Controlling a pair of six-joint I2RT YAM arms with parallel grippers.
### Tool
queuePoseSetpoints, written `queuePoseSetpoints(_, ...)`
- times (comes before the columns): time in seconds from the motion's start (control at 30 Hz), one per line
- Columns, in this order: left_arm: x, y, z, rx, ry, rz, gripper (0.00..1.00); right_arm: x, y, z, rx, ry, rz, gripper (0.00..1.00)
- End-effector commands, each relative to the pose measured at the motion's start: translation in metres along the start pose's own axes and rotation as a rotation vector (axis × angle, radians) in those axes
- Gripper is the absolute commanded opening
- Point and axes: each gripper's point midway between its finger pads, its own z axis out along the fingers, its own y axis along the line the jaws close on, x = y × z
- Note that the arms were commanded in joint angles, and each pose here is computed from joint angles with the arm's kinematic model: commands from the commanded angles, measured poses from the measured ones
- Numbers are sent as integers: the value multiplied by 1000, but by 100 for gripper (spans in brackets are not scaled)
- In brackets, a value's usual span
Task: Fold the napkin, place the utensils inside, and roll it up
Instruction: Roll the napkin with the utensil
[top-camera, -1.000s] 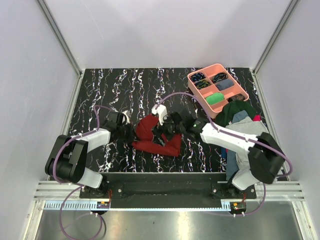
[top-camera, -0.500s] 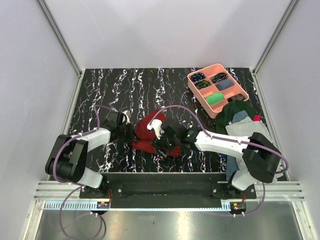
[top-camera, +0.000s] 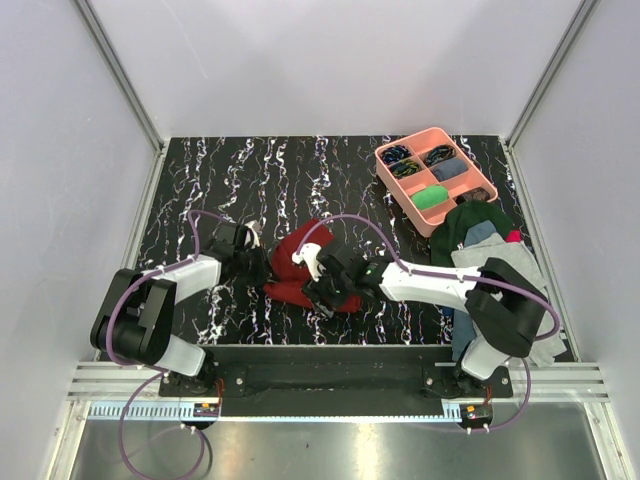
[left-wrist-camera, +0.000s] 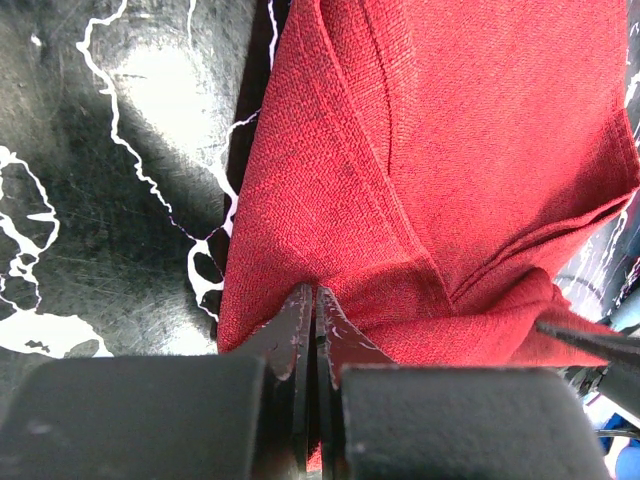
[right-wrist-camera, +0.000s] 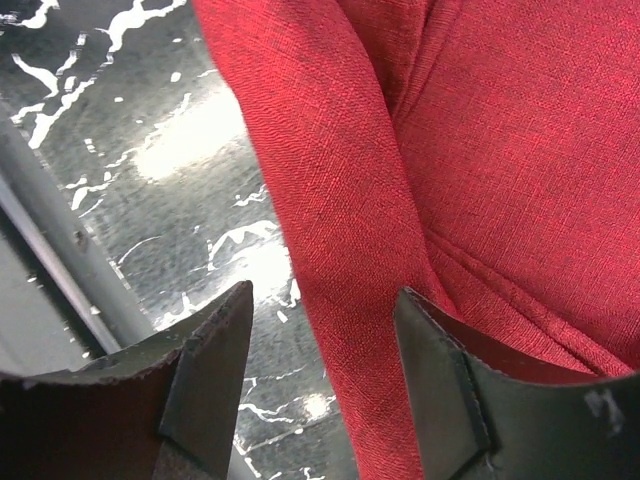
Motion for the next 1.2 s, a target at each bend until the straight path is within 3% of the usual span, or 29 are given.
queuePoseSetpoints(0.0, -2, -2, 0, -3, 16, 26, 0, -1, -11, 9, 52, -6, -15, 68)
queuePoseSetpoints(0.23, -3, -3, 1, 1, 25, 34, 0, 7, -17, 18, 77, 18, -31, 71)
queuePoseSetpoints(0.67, 0, 2, 6, -29, 60, 14, 0, -58, 12, -12, 53, -148, -247, 79)
queuePoseSetpoints(1.17, -2, -2, 4, -17, 62, 19, 0, -34, 2, 42, 91, -34, -372, 82)
